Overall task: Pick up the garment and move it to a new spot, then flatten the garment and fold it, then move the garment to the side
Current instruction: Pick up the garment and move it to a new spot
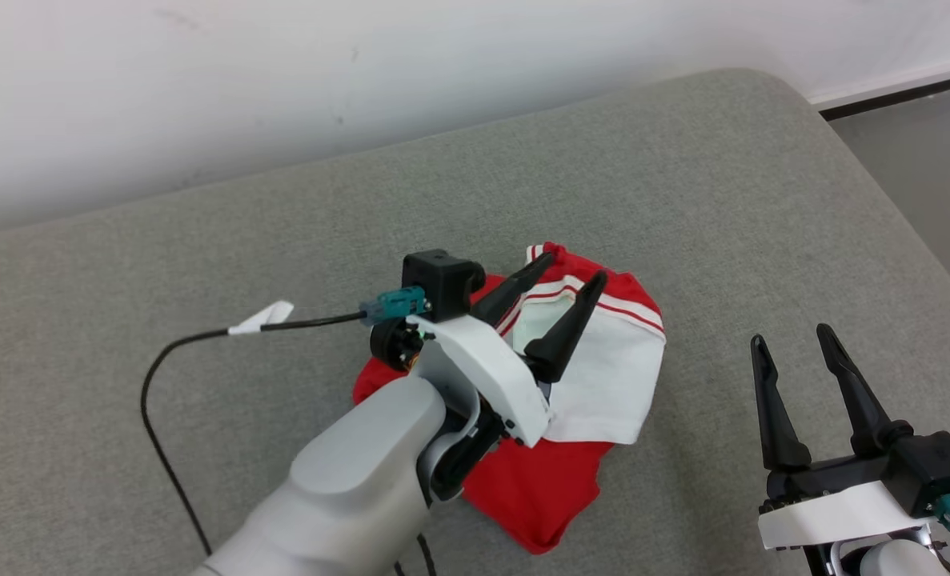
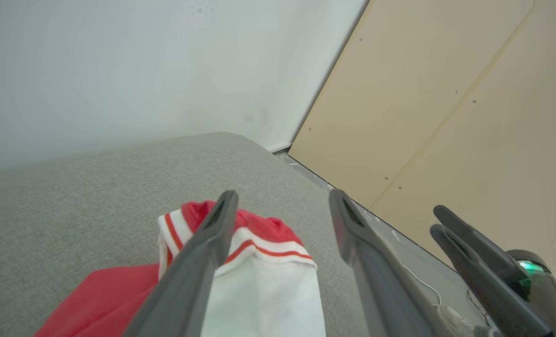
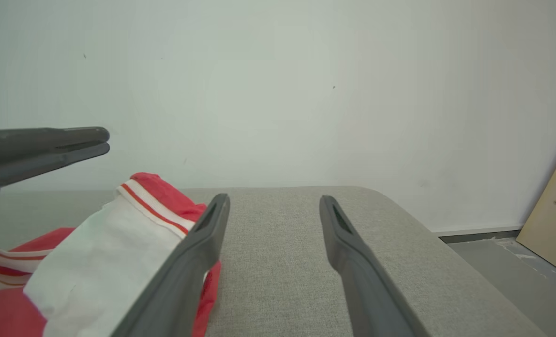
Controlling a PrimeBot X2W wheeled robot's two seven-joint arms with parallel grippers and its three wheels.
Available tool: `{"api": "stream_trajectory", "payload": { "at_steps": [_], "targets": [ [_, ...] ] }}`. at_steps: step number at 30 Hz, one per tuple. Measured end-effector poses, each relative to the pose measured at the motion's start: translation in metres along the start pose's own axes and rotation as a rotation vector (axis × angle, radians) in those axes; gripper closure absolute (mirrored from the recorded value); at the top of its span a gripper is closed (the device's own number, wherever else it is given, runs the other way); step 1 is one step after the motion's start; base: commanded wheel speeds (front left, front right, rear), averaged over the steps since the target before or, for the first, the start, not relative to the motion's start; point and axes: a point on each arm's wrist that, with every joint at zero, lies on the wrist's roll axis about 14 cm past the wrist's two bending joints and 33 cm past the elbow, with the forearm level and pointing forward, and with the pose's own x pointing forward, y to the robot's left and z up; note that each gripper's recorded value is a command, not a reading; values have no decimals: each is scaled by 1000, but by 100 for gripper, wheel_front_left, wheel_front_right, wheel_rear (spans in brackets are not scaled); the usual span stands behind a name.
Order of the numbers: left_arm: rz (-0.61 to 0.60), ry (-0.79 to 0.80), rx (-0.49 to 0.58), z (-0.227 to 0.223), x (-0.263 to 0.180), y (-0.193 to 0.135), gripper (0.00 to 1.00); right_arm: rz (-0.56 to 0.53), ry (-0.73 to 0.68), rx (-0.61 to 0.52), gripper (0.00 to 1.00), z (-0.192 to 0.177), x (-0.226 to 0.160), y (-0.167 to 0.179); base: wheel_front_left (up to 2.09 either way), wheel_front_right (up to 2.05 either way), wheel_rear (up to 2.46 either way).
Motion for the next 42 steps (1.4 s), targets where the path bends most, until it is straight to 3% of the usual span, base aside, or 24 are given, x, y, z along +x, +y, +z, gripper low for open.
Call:
{"api": "stream_trajectory", "payload": {
  "at_steps": [7,13,21,26,42],
  "targets": [
    [82,-24,34,0,-23,17,0,17,-20,5,0,5,4,5,0,0,0],
    [241,-114,68,24,-63,54,0,42,-23,-17,0,5,9,8,0,0,0],
    [487,-186,165,33,-151,88,0,58,8,-63,0,-5,9,5,0,0,0],
    [671,-259,158,43,-212,106,0,86,26,-63,0,-12,8,13,0,0,0],
    [996,-322,278,45,-339,105,0,158,33,-50,0,-15,3,37,0,0,0]
  ]
}}
